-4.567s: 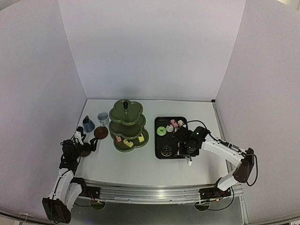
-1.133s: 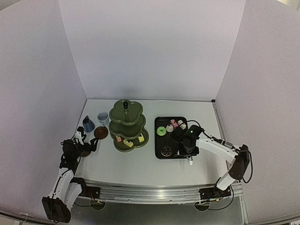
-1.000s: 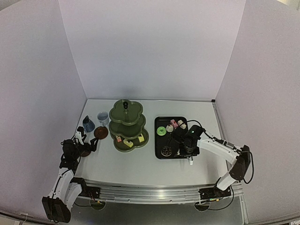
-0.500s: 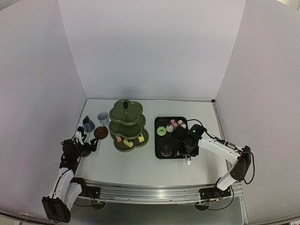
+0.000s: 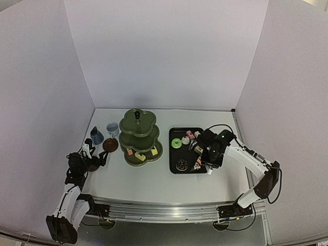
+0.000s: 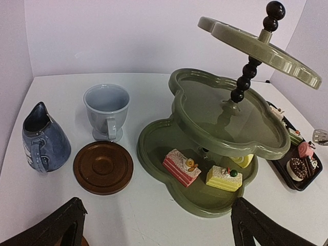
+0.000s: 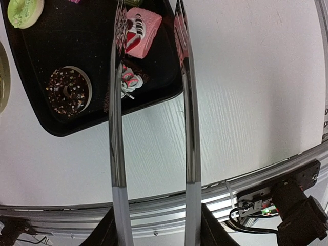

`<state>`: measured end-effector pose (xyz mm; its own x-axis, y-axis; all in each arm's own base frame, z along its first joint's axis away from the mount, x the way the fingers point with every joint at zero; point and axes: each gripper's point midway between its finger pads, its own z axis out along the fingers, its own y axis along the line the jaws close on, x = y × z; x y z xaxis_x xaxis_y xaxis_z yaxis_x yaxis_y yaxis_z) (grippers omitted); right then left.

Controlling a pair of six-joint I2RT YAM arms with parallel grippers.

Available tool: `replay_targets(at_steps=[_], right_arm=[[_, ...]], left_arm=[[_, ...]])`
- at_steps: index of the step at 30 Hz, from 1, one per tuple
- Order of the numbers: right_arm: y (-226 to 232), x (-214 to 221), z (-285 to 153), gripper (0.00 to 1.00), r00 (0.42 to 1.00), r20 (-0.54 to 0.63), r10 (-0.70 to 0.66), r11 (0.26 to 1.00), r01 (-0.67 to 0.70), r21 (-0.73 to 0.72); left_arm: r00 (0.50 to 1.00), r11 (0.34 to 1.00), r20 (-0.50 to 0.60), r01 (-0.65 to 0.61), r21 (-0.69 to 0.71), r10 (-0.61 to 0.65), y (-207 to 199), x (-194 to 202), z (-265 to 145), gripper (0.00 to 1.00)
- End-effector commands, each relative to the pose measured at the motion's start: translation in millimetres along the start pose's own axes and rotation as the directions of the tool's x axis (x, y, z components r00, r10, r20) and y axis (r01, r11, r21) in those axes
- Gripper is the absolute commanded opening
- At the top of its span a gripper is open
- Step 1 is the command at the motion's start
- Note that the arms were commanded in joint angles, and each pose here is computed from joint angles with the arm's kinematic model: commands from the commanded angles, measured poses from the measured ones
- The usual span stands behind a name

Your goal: Serve the afternoon tea

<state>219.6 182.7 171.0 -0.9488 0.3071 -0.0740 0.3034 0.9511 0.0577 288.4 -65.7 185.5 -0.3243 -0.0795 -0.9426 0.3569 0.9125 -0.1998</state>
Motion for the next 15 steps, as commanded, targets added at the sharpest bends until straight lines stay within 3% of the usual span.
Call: replay_targets(at_steps=[1, 15], right_arm=[[14, 1, -15, 0.43, 0.999, -0.046, -0.014, 0.996, 0.01, -0.088], [19, -3, -8, 0.44, 0.991, -0.132, 0.014, 0.996, -0.025, -0.084]], left_arm=[[0.999, 1.0, 0.043, -0.008, 0.019, 0.007, -4, -12, -3, 1.0], [0.998, 1.0, 0.056, -0.007, 0.023, 0.005, -6, -16, -5, 1.0]])
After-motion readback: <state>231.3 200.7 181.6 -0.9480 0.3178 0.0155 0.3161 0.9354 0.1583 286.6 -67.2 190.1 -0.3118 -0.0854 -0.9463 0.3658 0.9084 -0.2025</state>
